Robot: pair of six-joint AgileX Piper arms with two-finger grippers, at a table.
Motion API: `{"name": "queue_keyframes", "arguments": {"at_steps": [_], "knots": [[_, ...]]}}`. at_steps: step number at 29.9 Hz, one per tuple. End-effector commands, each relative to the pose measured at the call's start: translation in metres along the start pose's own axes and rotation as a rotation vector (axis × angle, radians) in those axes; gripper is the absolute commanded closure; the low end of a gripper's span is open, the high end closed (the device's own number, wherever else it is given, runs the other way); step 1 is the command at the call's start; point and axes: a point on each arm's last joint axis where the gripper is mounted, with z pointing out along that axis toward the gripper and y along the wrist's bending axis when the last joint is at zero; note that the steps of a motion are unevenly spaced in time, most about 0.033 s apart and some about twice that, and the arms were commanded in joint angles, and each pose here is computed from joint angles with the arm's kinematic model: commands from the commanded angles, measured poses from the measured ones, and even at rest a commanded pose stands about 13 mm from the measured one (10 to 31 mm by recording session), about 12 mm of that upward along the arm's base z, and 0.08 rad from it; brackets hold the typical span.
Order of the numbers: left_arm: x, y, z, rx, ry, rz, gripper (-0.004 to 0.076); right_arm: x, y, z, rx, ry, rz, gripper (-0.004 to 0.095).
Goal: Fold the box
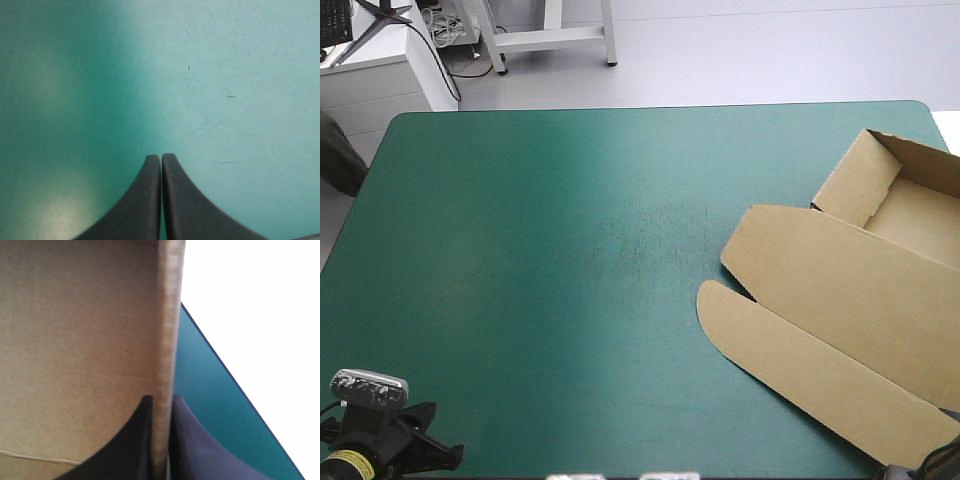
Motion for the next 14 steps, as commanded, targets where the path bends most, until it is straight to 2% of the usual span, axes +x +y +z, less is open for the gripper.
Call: {"name": "queue_keyframes", "arguments": {"at_steps": [1, 4, 6, 11, 14], "knots": [[-0.010, -0.001, -0.004, 0.007, -0.063, -0.010, 0.0734, 0.003, -0.005, -0.031, -0.013, -0.068, 0.046, 0.0676], [-0.010, -0.001, -0.004, 0.007, -0.063, -0.010, 0.0734, 0.003, -0.003, -0.032, -0.027, -0.070, 0.048, 0.0450], [-0.010, -0.001, -0.004, 0.007, -0.063, -0.010, 0.0734, 0.004, -0.003, -0.034, -0.027, -0.074, 0.048, 0.0383], [-0.010, -0.001, -0.004, 0.007, -0.063, -0.010, 0.0734, 0.009, -0.006, -0.052, -0.017, -0.118, 0.054, 0.0371], [-0.010, -0.001, -0.004, 0.007, -0.063, -0.010, 0.0734, 0.015, -0.002, -0.073, -0.066, -0.167, 0.063, 0.0373]]}}
